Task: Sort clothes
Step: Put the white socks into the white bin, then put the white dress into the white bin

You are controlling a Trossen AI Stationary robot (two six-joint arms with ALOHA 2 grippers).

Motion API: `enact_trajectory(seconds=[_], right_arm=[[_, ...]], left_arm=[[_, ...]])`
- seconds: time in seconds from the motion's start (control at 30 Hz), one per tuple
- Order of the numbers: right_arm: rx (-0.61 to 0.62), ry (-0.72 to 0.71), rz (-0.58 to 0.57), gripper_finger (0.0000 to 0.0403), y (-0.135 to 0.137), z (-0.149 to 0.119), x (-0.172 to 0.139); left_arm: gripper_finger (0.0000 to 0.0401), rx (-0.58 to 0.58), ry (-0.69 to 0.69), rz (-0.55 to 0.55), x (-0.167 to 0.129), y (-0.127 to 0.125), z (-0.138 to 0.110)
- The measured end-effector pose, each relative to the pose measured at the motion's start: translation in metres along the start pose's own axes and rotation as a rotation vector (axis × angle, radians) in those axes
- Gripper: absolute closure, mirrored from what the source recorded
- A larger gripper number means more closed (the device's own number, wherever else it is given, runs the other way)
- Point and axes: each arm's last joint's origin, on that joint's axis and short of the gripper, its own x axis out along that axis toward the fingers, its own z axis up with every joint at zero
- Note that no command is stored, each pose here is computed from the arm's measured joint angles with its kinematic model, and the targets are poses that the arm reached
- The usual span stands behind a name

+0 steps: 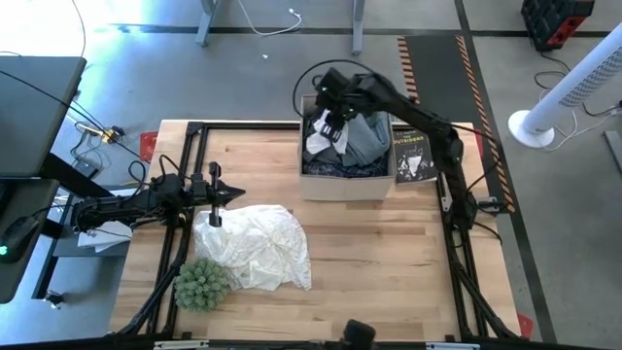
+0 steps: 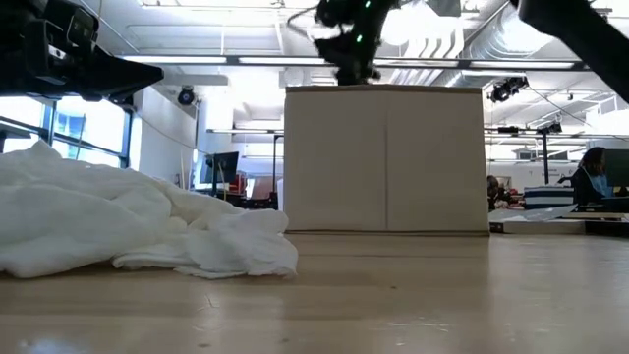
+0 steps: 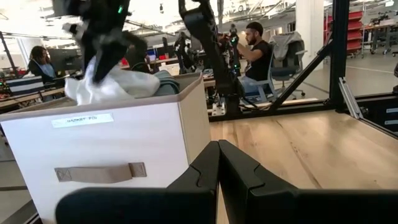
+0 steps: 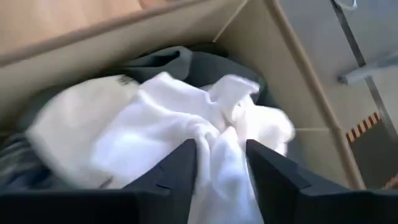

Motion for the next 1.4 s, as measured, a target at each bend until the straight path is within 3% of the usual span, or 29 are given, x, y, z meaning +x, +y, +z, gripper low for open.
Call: enact_trajectory(seconds=[0.17, 0.3, 0.4, 0.57, 0.8, 0.9, 0.97, 1.13, 1.27, 1.4], right_arm=[[-0.003, -0.043, 0.057, 0.0244, -0.005, -0.015, -0.047], [-0.017, -0.031, 0.090, 0.0237, 0.000, -0.022, -0.058], [-0.066, -0.086, 0.225, 0.0235, 0.019, -0.021, -0.071], [-0.308, -0.287, 0.456, 0.0235, 0.086, -0.003, -0.082], [-0.610, -0.534, 0.630, 0.0235, 0.194, 0.005, -0.095], [-0.706, -0.638, 0.857, 0.0235, 0.238, 0.007, -0.090], [-0.742, -0.675, 0.937, 0.0236, 0.267, 0.007, -0.081], [-0.772, -0.579, 0.944, 0.0236, 0.321, 0.002, -0.019], [-0.740, -0.487, 0.876, 0.0240, 0.343, -0.004, 0.033], [-0.694, -0.531, 0.835, 0.0252, 0.358, -0.001, 0.058]], left_arm=[[0.0400, 0.000, 0.000, 0.000, 0.000, 0.000, 0.000], [0.0400, 0.000, 0.000, 0.000, 0.000, 0.000, 0.000], [0.0400, 0.000, 0.000, 0.000, 0.000, 0.000, 0.000], [0.0400, 0.000, 0.000, 0.000, 0.000, 0.000, 0.000], [0.0400, 0.000, 0.000, 0.000, 0.000, 0.000, 0.000], [0.0400, 0.000, 0.000, 0.000, 0.000, 0.000, 0.000], [0.0400, 0.000, 0.000, 0.000, 0.000, 0.000, 0.000], [0.0400, 0.000, -0.001, 0.000, 0.000, 0.000, 0.000], [0.0400, 0.000, 0.000, 0.000, 0.000, 0.000, 0.000], [0.0400, 0.000, 0.000, 0.000, 0.000, 0.000, 0.000]])
